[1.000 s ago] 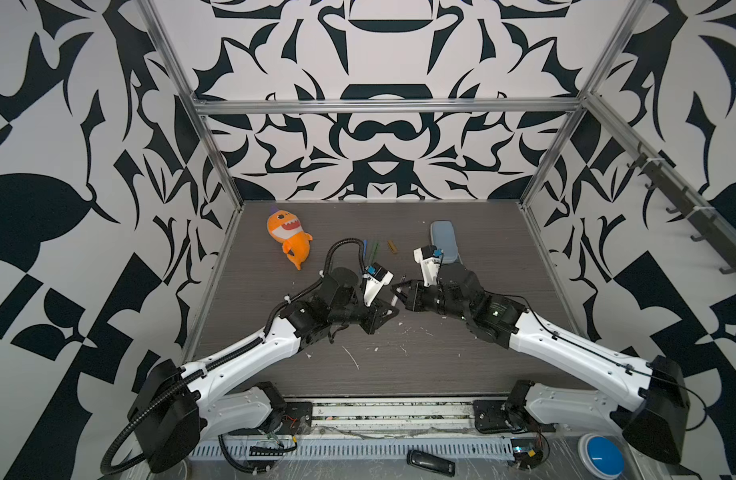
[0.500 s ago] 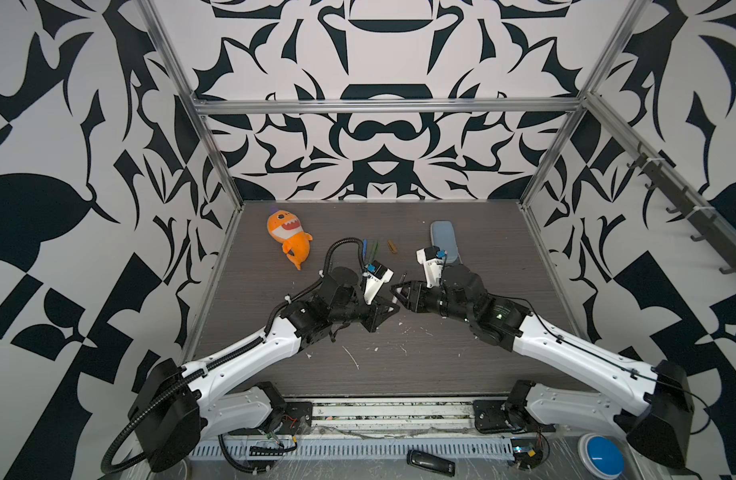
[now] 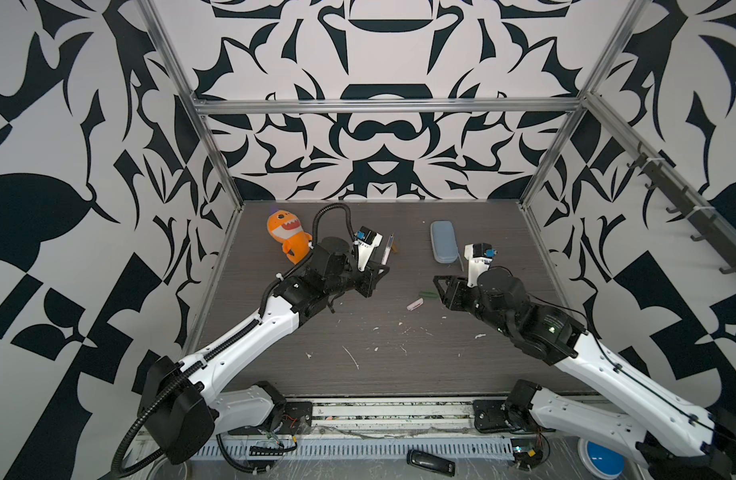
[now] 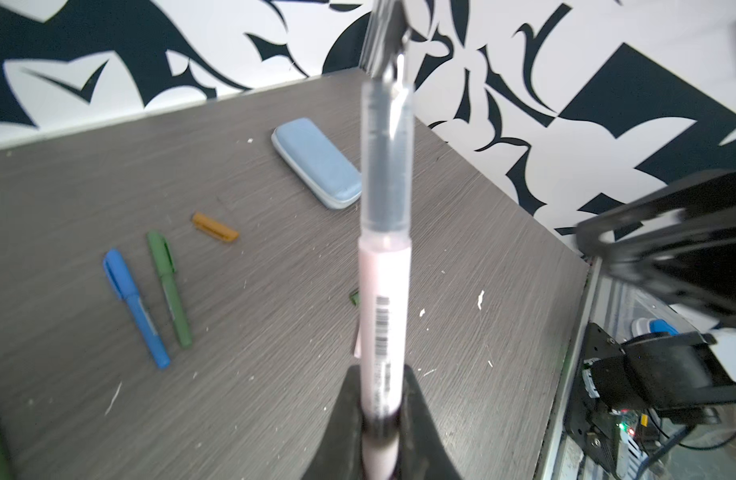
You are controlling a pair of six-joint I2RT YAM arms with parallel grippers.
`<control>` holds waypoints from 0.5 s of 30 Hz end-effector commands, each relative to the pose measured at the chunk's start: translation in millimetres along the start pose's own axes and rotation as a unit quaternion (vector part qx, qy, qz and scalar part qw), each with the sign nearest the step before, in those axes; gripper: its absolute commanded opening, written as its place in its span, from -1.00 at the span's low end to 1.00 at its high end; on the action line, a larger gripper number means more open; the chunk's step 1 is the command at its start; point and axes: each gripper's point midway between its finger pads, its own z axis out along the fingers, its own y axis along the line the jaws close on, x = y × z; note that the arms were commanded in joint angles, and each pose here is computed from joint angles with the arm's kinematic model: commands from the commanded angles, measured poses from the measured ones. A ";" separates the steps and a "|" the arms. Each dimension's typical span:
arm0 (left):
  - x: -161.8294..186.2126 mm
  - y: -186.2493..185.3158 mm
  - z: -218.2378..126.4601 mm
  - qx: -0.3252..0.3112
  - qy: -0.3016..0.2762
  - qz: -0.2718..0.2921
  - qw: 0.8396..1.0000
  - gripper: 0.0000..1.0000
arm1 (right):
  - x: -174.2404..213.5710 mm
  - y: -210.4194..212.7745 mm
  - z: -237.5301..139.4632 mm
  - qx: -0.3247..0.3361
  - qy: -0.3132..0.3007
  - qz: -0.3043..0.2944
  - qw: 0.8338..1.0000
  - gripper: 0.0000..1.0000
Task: Insert the pens into the pen caps
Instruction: 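Raise the pink pen upright with left gripper while right gripper nears the pink cap, then lower the right gripper over the pink cap on the table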
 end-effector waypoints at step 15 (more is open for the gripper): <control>-37.8 -32.3 -24.8 0.067 -0.094 0.064 0.991 -1.00 | 53.5 -65.8 114.5 0.129 0.173 0.054 0.975 -0.16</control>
